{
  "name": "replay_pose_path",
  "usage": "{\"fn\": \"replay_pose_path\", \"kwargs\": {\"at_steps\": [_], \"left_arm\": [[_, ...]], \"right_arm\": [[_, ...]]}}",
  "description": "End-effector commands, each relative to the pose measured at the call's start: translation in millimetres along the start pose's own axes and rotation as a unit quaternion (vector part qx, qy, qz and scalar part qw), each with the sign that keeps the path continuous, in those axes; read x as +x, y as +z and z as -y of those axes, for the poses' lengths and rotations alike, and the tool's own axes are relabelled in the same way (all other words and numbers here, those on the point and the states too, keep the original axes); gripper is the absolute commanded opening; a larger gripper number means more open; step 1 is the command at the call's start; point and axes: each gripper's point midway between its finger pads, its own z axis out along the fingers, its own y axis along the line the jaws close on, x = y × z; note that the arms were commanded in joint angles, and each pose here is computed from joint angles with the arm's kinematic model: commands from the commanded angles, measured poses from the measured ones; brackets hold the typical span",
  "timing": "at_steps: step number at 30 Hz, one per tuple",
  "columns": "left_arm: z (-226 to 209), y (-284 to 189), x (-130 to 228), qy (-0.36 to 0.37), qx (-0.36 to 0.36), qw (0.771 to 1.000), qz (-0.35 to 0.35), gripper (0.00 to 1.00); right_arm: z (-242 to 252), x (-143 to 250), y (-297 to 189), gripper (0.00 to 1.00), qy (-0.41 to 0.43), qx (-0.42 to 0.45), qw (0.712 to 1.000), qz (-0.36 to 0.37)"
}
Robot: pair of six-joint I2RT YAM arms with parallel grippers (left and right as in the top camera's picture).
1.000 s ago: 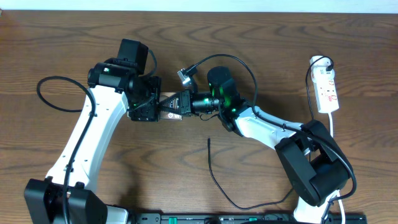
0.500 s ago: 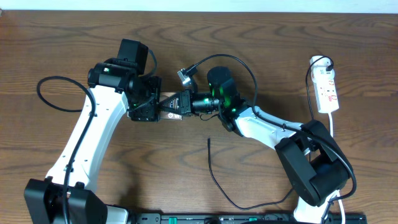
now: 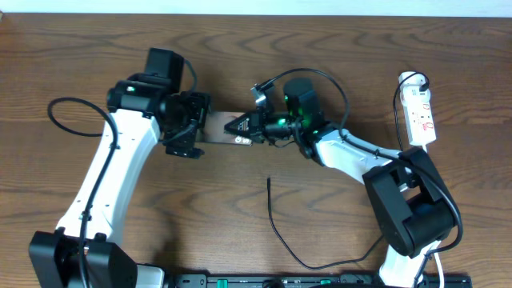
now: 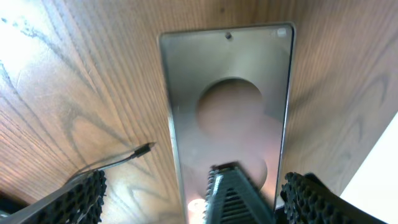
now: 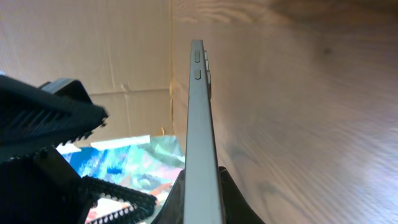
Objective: Plug charger to phone and switch on socket
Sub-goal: 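Close the right gripper on the phone's bottom end, then open the left gripper and pull it away from the phone, then regrasp the phone's top end with the left gripper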
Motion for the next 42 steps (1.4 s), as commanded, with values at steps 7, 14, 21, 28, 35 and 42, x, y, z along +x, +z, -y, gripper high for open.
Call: {"fn": "replay_pose_path", "kwargs": {"at_steps": [7,14,21,28,35,42], "left_arm": [[17.2,-28.7,-31.5,0.201,0.081,0.975,-0.043,0.89],[40.7,-42.7,-53.9,0.219,0.146,0.964,-0.027,0.89],[83.9,-50.4,-39.2,0.246,0.269,0.928,-0.074,0.89],[89.6,-27.0,-37.9,0.227,0.328,0.91,-0.111,0.89],[97.3,-19.5,-37.9,0.205,0.429,0.87,-0.128,0.89],[93.6,-23.0,-36.6,0.194,0.48,0.846,-0.127,0.89]], "right_arm": [[13.2,-48.7,-47.6,0.01,0.116,-0.007,0.991,0.063],[13.7,-81.4,-64.4,0.01,0.288,-0.034,0.948,0.133],[-27.1,-112.4,-76.4,0.01,0.261,-0.116,0.939,0.192],[-35.1,-116.6,-79.6,0.01,0.244,-0.13,0.94,0.201],[-35.4,-116.4,-79.2,0.01,0.244,-0.13,0.94,0.201],[-44.8,-107.0,-64.5,0.01,0.234,-0.134,0.944,0.189]]}}
